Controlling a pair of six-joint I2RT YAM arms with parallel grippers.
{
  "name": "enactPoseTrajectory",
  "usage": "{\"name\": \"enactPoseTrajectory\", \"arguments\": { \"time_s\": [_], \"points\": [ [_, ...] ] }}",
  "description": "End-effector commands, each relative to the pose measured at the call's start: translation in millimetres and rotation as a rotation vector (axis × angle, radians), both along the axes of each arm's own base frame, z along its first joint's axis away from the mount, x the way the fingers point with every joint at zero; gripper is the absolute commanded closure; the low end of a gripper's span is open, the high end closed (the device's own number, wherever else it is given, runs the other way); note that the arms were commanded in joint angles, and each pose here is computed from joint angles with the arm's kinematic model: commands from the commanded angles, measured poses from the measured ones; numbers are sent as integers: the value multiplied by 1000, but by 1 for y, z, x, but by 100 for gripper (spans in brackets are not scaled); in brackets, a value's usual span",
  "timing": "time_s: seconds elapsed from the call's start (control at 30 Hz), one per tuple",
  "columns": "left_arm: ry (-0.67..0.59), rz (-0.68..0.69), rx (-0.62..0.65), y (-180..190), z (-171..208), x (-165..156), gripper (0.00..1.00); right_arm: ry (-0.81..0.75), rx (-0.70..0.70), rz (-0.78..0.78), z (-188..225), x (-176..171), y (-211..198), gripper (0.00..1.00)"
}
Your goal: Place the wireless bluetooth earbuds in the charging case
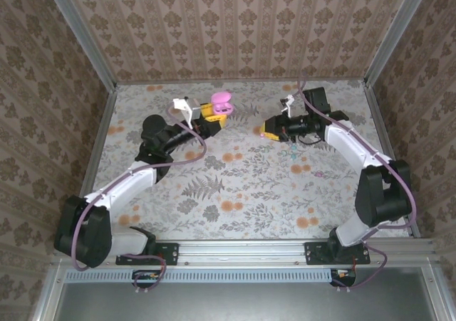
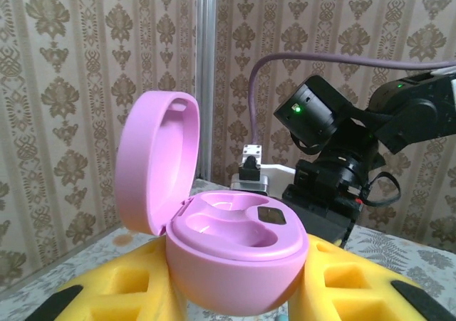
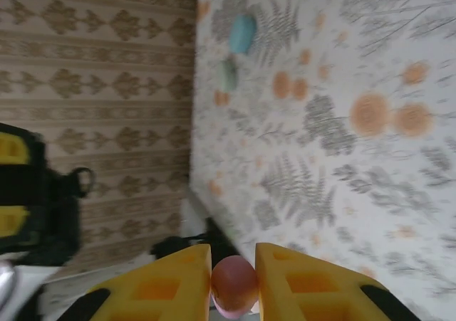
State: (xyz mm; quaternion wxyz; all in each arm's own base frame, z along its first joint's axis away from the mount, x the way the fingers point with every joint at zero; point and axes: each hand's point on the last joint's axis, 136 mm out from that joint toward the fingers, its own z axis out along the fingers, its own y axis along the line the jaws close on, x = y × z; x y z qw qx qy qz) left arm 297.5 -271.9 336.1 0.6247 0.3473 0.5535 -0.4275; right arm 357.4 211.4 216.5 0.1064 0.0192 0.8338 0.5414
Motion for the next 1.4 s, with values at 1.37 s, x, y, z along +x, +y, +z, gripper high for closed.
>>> {"name": "enactPoseTrajectory", "arguments": {
  "time_s": [1.37],
  "points": [
    [-38,152,31,51,1,-1,72,61,-924,428,-173,-39,22,60]
  ]
}}
